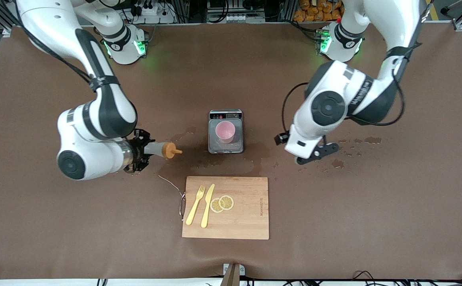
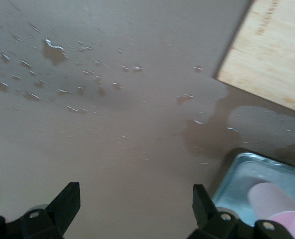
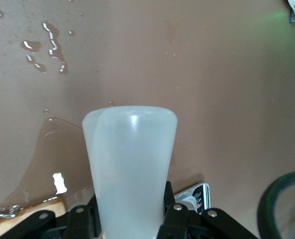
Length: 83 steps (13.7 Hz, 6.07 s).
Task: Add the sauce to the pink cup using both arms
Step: 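Tilt the bottle over the cup with the right gripper while the left gripper withdraws, then hold the bottle tilted over the pink cup with the right gripper, then carry the bottle back and lower it onto the table with the right gripper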
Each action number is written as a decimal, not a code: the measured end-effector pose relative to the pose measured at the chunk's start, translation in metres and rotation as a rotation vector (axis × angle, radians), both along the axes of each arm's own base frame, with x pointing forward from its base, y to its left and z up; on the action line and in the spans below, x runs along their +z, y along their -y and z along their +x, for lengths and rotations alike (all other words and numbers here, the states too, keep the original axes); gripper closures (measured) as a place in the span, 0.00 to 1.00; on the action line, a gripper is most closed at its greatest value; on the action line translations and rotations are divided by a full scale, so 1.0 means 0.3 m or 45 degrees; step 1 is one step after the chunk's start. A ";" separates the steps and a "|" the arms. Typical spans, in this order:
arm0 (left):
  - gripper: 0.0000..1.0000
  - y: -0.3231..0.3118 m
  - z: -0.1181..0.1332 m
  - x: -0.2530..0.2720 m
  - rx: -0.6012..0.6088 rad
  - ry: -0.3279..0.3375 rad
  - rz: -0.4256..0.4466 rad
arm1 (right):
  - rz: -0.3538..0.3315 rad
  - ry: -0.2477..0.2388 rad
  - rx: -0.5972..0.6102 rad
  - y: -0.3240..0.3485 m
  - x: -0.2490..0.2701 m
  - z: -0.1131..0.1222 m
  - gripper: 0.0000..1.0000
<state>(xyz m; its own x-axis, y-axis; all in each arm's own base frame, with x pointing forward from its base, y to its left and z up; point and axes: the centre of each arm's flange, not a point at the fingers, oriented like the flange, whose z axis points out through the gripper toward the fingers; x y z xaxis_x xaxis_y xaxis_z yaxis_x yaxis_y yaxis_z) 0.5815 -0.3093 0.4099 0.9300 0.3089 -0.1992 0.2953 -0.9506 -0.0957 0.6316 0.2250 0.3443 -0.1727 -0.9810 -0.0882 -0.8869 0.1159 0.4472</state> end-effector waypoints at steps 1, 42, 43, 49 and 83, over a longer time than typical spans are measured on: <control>0.00 -0.045 0.011 0.011 -0.019 -0.020 -0.006 | -0.024 -0.006 0.007 -0.037 -0.006 -0.018 0.54; 0.00 -0.786 -0.126 0.622 -0.660 0.067 -0.125 | -0.659 -0.143 0.111 -0.551 -0.108 -0.325 0.61; 0.00 -0.790 -0.124 0.637 -0.658 0.080 -0.123 | -0.660 -0.139 0.113 -0.562 -0.108 -0.326 0.61; 0.00 -0.802 -0.117 0.664 -0.650 0.110 -0.119 | -0.672 -0.140 0.106 -0.565 -0.135 -0.312 0.61; 0.00 -0.842 -0.100 0.685 -0.591 0.162 -0.105 | 0.889 0.151 0.197 1.209 0.047 -0.045 0.61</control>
